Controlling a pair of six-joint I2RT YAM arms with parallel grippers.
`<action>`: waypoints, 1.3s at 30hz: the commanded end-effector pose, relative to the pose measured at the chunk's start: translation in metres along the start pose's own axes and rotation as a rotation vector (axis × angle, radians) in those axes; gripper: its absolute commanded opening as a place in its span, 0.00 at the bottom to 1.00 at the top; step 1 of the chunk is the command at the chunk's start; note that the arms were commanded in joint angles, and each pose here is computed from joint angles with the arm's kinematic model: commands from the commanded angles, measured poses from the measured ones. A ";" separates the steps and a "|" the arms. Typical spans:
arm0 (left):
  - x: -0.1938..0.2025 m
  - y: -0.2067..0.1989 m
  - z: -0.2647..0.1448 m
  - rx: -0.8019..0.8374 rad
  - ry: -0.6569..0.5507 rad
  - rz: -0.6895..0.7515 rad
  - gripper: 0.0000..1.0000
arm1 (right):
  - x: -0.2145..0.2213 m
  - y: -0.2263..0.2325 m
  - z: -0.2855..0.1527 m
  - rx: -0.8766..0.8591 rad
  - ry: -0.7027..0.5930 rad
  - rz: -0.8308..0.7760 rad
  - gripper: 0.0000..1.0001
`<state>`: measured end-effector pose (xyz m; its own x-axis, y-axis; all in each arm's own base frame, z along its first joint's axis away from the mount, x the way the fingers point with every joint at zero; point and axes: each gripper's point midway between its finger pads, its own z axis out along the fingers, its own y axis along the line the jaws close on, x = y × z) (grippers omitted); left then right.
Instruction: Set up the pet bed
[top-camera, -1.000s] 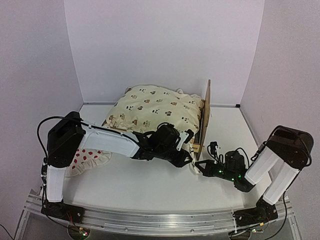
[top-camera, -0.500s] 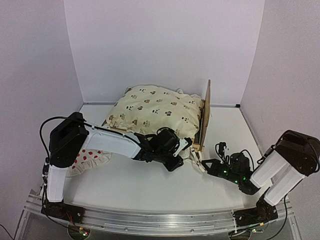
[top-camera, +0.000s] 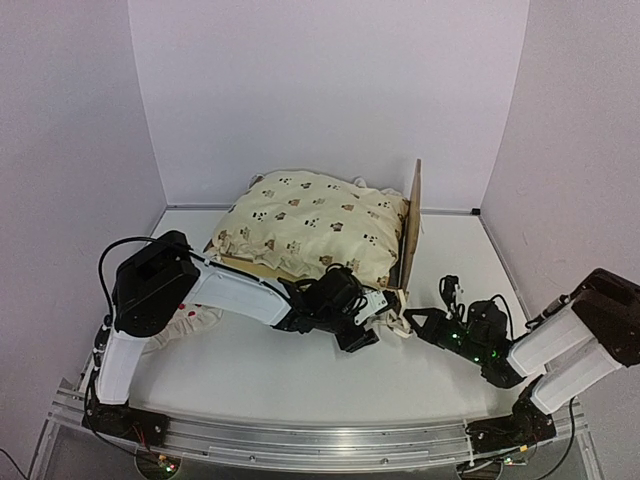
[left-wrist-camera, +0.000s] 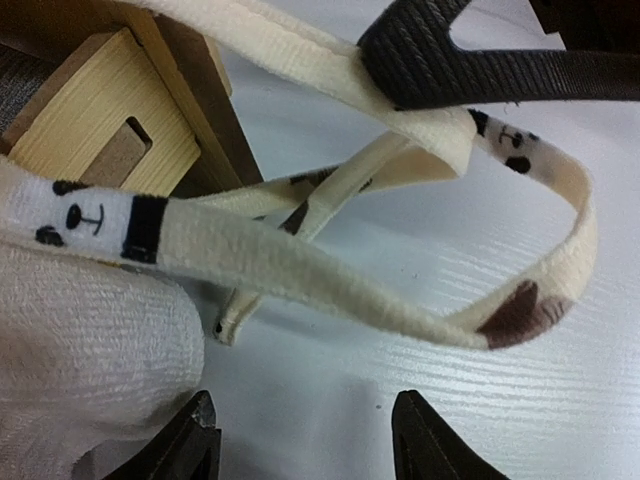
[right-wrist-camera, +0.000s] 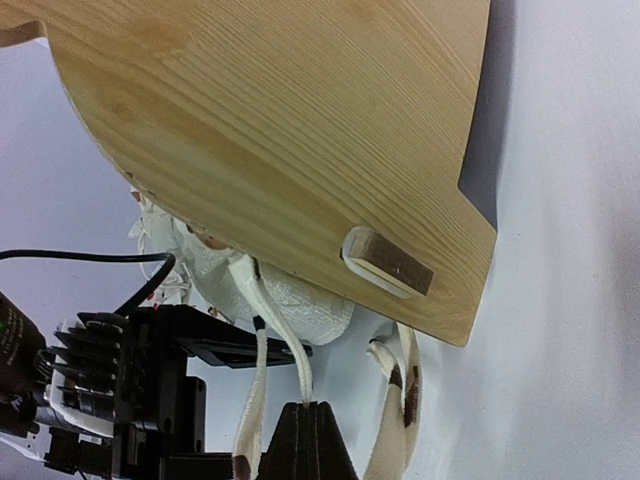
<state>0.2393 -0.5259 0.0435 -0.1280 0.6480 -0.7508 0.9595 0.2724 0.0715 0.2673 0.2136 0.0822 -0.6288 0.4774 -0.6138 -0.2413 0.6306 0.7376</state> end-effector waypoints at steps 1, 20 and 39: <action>-0.030 0.000 0.007 0.000 -0.111 0.084 0.65 | -0.007 0.014 0.003 -0.038 -0.012 0.032 0.00; -0.040 0.012 0.028 -0.068 -0.232 0.057 0.62 | -0.019 0.039 0.000 -0.120 -0.015 0.161 0.00; -0.049 -0.003 0.034 0.016 -0.313 0.022 0.27 | -0.022 0.042 -0.001 -0.115 -0.016 0.160 0.00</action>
<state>0.2555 -0.5709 0.0399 -0.0385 0.4736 -0.8799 0.9590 0.2648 0.1006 0.2659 0.2222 0.1070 -0.6700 0.5616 -0.4855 -0.1840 0.5079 0.8415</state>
